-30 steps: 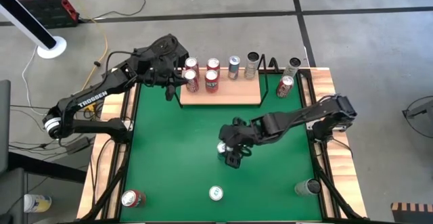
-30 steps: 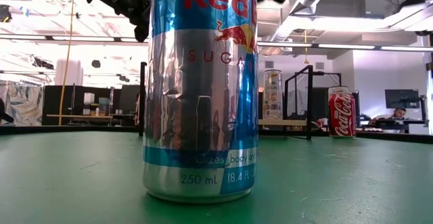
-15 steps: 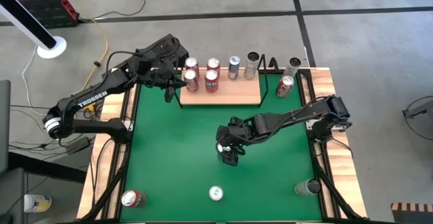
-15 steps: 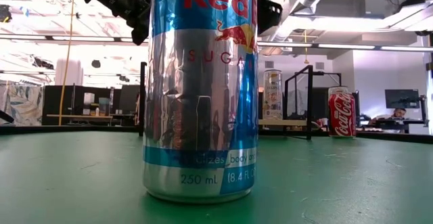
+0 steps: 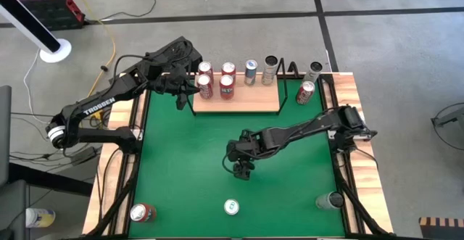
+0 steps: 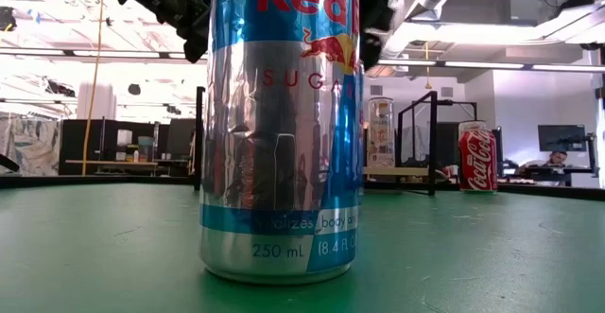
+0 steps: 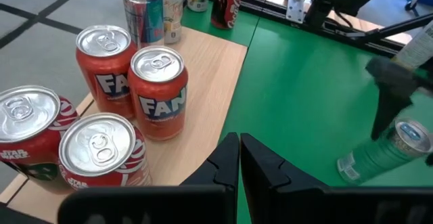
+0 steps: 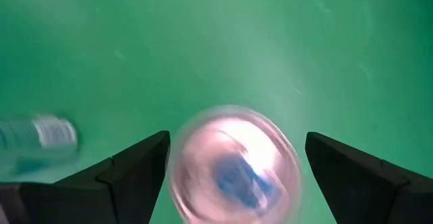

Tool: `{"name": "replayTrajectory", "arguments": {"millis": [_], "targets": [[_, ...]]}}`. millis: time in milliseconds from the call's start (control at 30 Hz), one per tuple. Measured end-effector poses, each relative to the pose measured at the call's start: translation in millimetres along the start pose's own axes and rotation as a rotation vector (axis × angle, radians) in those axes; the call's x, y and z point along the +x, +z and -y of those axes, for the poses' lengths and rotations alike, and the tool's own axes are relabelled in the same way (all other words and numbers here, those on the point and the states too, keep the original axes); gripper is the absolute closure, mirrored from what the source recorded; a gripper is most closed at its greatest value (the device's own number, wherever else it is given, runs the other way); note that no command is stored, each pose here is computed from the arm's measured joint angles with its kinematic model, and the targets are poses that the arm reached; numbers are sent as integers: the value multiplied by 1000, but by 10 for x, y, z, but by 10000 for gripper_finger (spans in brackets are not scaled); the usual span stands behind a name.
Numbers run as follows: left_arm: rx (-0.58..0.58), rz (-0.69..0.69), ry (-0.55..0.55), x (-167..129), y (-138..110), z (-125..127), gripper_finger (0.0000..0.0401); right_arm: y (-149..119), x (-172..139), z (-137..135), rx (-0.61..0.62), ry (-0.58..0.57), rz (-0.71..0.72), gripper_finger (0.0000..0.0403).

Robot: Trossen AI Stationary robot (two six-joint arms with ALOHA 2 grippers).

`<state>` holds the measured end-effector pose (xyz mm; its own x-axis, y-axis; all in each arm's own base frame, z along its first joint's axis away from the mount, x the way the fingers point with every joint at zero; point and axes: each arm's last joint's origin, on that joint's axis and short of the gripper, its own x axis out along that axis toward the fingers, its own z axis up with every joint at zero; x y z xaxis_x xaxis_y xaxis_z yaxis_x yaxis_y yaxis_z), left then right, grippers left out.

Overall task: Place canned beverage on shelf
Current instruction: Put the top blue soda can on the shelf

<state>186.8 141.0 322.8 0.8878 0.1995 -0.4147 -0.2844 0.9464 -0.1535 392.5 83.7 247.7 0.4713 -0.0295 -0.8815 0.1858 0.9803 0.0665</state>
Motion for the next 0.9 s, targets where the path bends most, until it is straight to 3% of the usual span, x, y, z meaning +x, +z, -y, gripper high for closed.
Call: {"name": "replayTrajectory", "arguments": {"millis": [267,533,900], "targets": [[1,0,1,0,0,0,401,-52,67,9,-4,-20,-60,46],[17,0,1,0,1,0,401,-14,-61,84,12,0,-45,138],[45,22,2,0,23,-1,401,312,-531,603,-41,-61,-86,142]]}}
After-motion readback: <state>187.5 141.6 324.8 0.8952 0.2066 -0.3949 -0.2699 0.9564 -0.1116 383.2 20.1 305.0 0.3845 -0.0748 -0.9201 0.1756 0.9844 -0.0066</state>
